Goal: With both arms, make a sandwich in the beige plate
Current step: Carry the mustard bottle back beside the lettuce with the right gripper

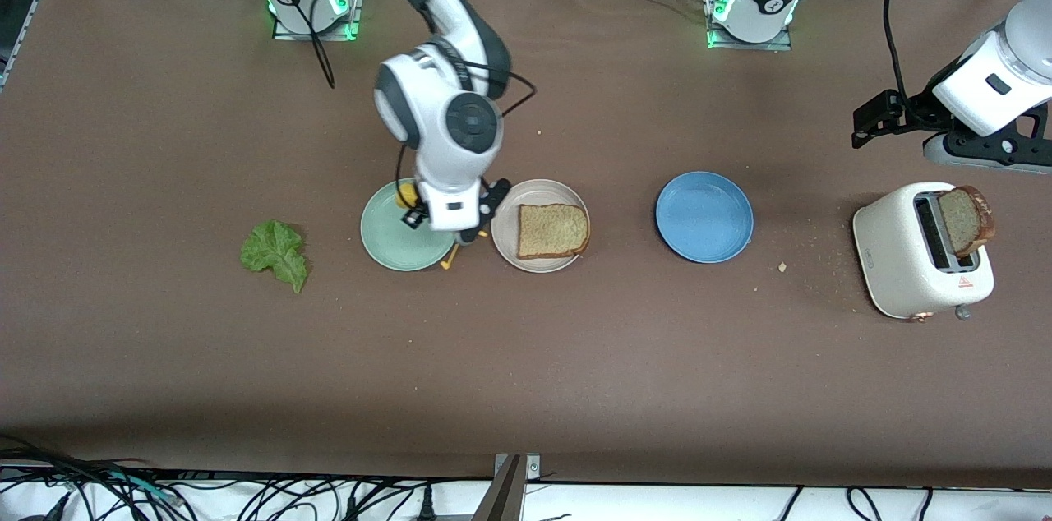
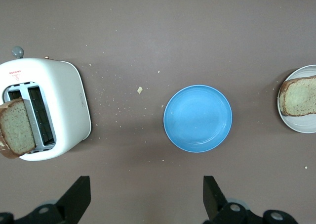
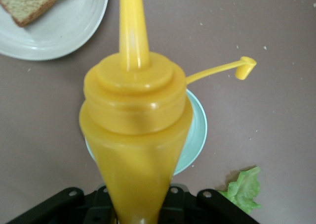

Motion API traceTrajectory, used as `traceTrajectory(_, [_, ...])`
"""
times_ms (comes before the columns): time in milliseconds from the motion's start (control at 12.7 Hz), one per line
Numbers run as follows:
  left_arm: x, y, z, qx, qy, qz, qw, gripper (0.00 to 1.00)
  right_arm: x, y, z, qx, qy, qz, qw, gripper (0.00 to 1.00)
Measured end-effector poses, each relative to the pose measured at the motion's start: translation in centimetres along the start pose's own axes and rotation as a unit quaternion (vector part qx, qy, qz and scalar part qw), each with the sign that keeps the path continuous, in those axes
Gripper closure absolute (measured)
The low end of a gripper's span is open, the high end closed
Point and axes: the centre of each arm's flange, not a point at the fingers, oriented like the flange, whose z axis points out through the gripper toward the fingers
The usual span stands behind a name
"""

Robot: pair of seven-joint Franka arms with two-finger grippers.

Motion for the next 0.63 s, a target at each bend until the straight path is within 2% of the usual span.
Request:
traceTrajectory(158, [0.0, 0.0, 0.0, 0.000, 0.000, 0.000, 1.000, 0.00, -4.2, 3.6, -0.1, 0.036, 0.042, -0.018, 0.998, 0.77])
traceTrajectory(394, [0.0, 0.0, 0.0, 0.000, 0.000, 0.000, 1.000, 0.00, -10.9, 8.7, 1.5, 0.071, 0.089, -0.076, 0.991, 0.77])
traceTrajectory(473, [0.0, 0.0, 0.0, 0.000, 0.000, 0.000, 1.000, 0.00, -13.0, 10.1, 2.2, 0.089, 0.109, -0.093, 0.986, 0.77])
traceTrajectory(630, [0.0, 0.0, 0.0, 0.000, 0.000, 0.000, 1.000, 0.00, -16.5, 12.7, 4.3, 0.132, 0.167, -0.124, 0.969, 0.77])
